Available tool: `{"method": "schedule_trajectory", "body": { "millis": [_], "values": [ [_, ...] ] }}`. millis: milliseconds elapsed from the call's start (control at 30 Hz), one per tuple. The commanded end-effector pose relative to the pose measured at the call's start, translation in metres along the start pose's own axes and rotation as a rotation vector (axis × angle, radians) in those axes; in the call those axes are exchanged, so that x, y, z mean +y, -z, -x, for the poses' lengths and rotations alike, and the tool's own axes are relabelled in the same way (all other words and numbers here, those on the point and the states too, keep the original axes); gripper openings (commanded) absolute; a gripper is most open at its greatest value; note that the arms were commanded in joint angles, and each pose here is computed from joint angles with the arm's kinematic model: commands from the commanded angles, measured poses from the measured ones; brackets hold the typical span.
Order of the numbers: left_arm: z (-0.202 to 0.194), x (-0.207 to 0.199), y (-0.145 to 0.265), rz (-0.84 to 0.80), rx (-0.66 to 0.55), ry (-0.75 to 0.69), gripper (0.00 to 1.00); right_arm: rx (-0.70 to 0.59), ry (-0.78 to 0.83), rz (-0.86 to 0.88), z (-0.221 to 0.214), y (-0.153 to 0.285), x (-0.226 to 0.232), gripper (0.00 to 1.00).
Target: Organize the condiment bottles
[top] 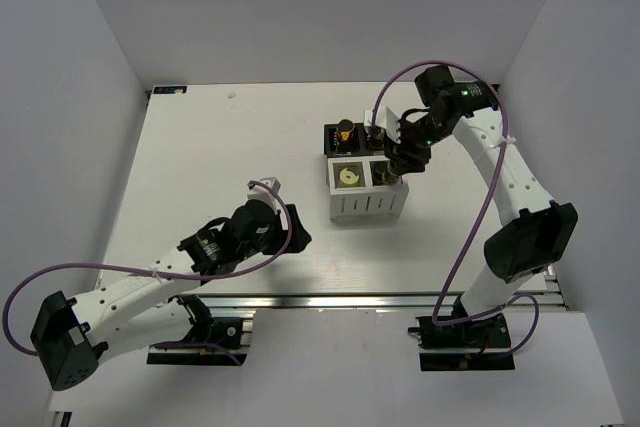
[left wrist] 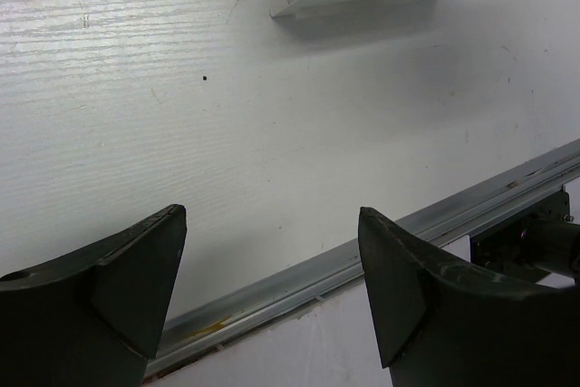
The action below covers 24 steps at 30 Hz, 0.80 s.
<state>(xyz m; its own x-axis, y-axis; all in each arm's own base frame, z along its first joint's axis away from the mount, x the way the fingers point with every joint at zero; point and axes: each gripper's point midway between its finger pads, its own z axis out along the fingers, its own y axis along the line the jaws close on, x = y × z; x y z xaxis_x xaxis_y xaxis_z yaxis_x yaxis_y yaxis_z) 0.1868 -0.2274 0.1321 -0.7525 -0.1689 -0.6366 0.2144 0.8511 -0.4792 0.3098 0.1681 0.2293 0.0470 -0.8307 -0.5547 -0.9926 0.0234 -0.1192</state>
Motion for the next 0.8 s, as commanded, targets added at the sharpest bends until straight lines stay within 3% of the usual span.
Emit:
{"method": "schedule_trajectory", "body": {
  "millis": [0,200,767],
  "values": [
    [0.004,-0.004,0.001,-0.021,-0.019,-0.002,0.86,0.032,0.001,-0.003,-0.006,0.002,0.004,0.00],
    [0.003,-0.002,0.001,-0.019,-0.018,-0.001,0.86,0.045,-0.015,-0.005,-0.014,-0.004,0.008,0.00],
    [0.003,-0.003,0.000,-0.014,-0.013,-0.007,0.86,-0.081,-0.049,-0.263,-0.011,-0.025,-0.023,0.00]
  ]
}}
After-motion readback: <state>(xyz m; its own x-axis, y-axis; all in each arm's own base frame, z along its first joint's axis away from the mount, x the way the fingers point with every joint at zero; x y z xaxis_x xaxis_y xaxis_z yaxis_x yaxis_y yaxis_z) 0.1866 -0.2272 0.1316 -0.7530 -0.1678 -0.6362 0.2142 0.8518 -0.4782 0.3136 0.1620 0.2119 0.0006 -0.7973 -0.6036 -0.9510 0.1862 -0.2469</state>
